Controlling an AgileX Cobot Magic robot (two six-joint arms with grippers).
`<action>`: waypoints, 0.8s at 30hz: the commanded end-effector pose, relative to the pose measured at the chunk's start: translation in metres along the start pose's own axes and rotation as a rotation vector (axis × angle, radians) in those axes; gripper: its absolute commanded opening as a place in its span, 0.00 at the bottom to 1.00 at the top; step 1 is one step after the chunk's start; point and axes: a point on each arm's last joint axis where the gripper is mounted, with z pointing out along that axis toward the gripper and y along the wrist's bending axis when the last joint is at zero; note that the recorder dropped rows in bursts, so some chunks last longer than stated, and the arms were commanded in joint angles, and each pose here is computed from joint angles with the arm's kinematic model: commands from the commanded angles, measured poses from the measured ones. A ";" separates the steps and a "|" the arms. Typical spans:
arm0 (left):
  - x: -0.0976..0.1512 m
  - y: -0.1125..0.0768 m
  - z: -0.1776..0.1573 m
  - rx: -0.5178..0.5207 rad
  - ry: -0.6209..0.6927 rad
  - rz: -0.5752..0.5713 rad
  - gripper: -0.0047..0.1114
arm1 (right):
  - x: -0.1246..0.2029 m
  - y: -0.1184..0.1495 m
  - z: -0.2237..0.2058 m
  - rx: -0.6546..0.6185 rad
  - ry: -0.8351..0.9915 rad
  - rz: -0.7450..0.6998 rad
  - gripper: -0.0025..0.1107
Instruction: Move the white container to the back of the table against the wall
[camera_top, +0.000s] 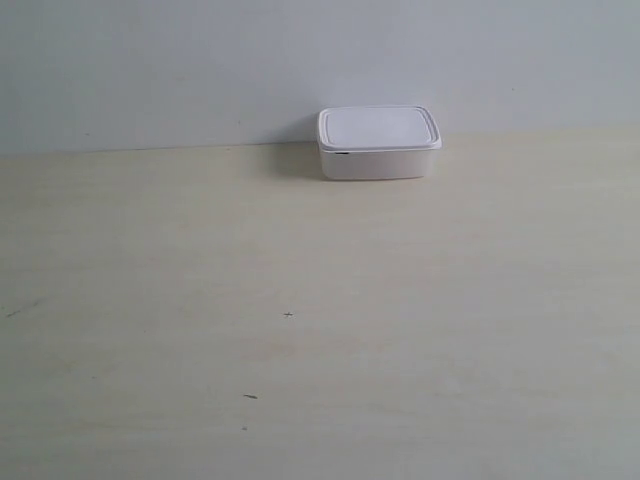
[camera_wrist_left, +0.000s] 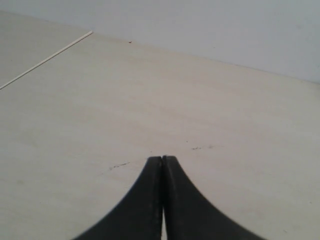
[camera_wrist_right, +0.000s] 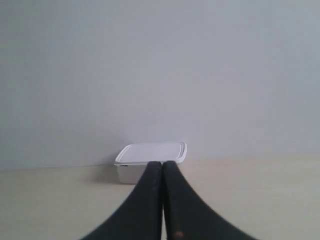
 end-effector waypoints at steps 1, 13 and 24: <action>0.000 0.000 0.000 0.003 -0.004 -0.006 0.04 | -0.004 -0.002 -0.001 0.027 -0.060 -0.037 0.02; 0.000 0.000 0.000 0.003 -0.004 -0.006 0.04 | -0.002 -0.020 -0.003 0.221 -0.040 -0.010 0.02; 0.000 0.000 0.000 0.003 -0.004 -0.006 0.04 | 0.013 -0.027 -0.005 0.304 0.133 0.006 0.02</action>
